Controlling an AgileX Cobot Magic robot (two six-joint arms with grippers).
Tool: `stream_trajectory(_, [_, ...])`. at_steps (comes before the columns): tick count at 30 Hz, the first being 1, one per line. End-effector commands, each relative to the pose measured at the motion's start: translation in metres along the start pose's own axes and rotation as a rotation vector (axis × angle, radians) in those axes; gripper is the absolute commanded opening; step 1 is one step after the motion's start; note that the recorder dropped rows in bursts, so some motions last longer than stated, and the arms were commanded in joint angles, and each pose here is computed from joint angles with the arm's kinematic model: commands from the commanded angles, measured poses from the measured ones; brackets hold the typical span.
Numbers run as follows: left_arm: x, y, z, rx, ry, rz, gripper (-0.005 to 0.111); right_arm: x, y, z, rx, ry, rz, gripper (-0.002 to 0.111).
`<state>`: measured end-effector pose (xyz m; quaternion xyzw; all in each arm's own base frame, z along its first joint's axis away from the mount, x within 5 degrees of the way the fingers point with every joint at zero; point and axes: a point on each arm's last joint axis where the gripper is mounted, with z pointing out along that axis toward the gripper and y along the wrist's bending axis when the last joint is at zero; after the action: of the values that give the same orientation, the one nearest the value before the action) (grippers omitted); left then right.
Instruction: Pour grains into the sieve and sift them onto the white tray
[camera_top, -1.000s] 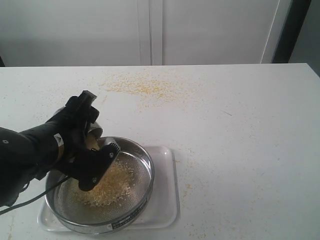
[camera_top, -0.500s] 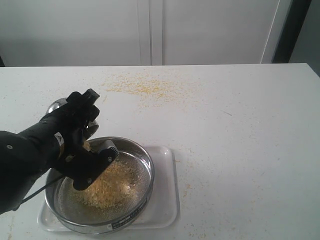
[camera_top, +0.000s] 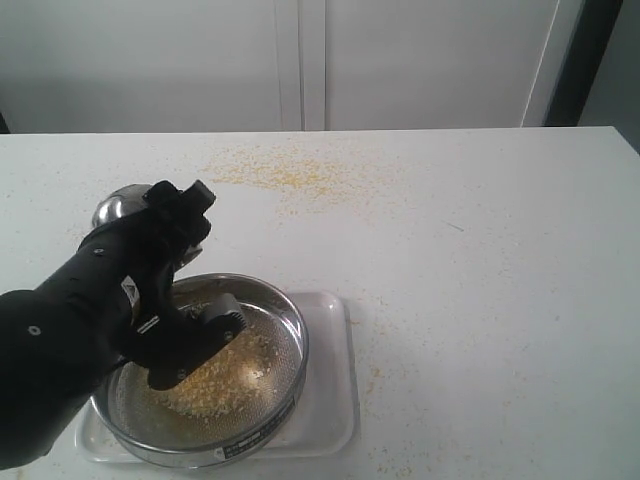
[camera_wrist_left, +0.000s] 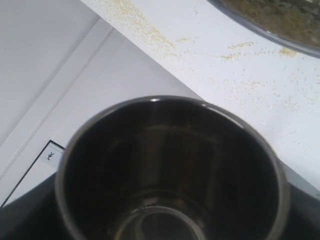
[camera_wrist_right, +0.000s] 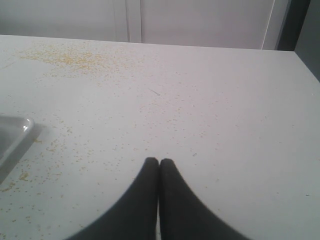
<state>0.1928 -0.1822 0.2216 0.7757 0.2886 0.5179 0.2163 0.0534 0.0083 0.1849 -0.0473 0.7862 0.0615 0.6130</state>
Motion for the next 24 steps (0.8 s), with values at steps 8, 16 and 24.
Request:
stream_trajectory(8, [0.003, 0.004, -0.005, -0.023, 0.042, 0.079, 0.0, 0.001, -0.001, 0.0, 0.008, -0.01, -0.001, 0.0])
stream_trajectory(16, [-0.012, 0.007, -0.011, -0.046, 0.023, 0.023, 0.0, 0.001, -0.001, 0.0, 0.008, -0.01, -0.001, 0.0])
stream_trajectory(24, [-0.019, 0.004, -0.006, -0.024, 0.038, 0.006, 0.0, 0.001, -0.001, 0.0, 0.008, -0.01, -0.001, 0.0])
